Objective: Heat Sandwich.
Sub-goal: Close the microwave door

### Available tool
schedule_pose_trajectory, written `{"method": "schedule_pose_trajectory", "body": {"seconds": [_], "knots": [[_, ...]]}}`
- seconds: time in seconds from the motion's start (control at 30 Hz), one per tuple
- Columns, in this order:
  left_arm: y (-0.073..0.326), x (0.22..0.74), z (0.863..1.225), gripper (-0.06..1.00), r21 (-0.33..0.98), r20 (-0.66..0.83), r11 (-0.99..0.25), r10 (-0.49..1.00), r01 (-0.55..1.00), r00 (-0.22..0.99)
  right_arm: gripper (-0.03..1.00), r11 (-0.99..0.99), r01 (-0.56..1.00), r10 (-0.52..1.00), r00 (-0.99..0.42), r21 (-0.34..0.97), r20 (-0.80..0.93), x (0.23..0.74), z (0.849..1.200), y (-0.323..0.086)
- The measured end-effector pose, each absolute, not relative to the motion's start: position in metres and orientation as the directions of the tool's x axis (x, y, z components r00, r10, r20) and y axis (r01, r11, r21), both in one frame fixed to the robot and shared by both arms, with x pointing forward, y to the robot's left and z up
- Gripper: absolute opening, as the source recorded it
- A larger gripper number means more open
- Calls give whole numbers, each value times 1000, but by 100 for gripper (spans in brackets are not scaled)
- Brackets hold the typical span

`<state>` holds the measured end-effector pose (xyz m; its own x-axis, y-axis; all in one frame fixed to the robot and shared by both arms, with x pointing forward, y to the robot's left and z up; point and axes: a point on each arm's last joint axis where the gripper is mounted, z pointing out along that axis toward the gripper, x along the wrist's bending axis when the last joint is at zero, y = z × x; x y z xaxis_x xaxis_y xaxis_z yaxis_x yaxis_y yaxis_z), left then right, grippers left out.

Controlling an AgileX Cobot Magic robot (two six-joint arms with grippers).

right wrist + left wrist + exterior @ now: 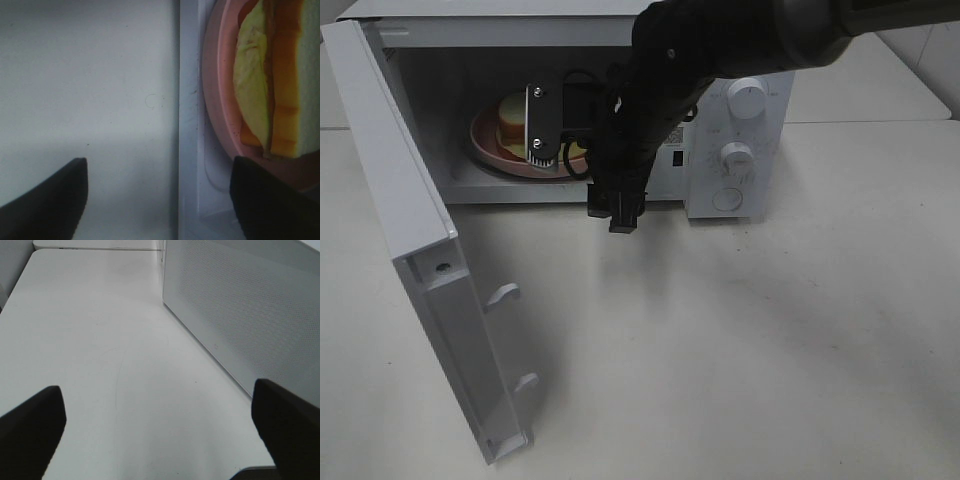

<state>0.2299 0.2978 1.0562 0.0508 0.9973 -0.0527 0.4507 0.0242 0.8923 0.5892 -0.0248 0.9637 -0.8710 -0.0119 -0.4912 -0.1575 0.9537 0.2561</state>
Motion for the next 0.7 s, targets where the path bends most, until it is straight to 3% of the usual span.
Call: {"method": "schedule_pose_trajectory", "body": {"seconds": [0.37,0.7], "knots": [[298,230,1056,95,892,-53,24,997,451,51,76,958,-138,-3,-881,251,-474,557,971,-51],[298,230,1056,95,892,-53,24,997,451,51,76,949,16,153,-896,314,-417,513,985,-86]]}}
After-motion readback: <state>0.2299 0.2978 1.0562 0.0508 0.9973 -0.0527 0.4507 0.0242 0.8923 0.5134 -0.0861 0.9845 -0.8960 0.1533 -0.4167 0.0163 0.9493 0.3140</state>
